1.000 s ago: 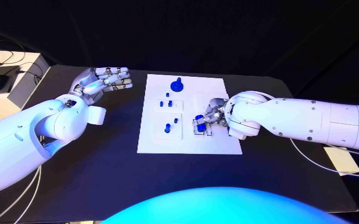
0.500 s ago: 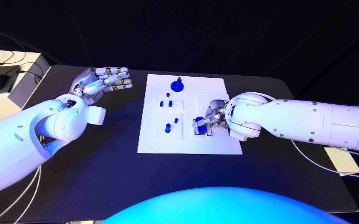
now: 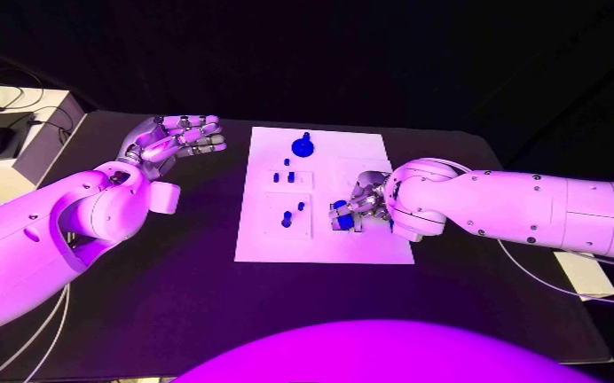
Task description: Assemble the parts on the task board
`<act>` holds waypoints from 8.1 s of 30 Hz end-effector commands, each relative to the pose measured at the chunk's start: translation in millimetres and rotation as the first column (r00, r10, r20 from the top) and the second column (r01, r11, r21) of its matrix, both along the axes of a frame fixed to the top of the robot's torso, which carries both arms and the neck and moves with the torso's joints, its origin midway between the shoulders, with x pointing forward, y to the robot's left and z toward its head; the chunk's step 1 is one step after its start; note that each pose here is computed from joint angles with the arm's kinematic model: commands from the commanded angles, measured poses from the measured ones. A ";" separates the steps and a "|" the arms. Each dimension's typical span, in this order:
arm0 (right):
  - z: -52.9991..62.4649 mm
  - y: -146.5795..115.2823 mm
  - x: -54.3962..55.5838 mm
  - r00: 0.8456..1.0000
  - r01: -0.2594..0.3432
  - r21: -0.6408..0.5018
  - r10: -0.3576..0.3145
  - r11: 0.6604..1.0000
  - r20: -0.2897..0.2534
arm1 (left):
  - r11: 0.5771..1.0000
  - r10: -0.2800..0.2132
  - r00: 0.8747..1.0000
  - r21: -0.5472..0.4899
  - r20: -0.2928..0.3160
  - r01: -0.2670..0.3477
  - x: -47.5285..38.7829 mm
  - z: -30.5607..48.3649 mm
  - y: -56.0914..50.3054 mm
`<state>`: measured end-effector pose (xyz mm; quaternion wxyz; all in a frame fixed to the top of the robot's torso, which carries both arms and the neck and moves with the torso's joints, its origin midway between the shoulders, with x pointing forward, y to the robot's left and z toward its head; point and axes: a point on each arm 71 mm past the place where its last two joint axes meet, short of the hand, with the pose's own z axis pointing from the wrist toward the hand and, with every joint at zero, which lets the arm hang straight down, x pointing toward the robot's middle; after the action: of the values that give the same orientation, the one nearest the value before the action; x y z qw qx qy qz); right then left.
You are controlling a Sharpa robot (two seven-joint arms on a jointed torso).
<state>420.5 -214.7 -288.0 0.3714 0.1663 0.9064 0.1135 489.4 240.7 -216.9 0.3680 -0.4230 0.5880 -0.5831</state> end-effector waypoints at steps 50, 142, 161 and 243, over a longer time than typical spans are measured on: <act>7.3 -15.3 -15.8 0.998 -0.040 0.100 0.034 0.994 0.054 | 1.000 -0.011 1.000 -0.009 -0.010 0.011 -2.4 -3.2 0.8; 20.6 -72.1 -7.9 0.991 -0.005 0.239 -0.027 0.971 0.131 | 1.000 -0.011 1.000 -0.014 -0.026 0.010 -5.3 -11.9 1.8; 1.1 -104.4 -12.9 0.999 0.005 -0.127 0.000 0.992 0.043 | 1.000 -0.011 1.000 -0.023 -0.016 0.011 -5.4 -11.7 0.1; 1.0 -67.9 -17.3 0.996 0.073 0.161 -0.080 0.984 0.041 | 1.000 -0.012 0.999 -0.013 -0.042 0.011 -6.3 -14.4 2.2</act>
<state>403.8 -285.0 -288.6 0.3859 0.2046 0.8859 0.1564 483.7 245.3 -231.5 0.3573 -0.4367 0.5940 -0.5734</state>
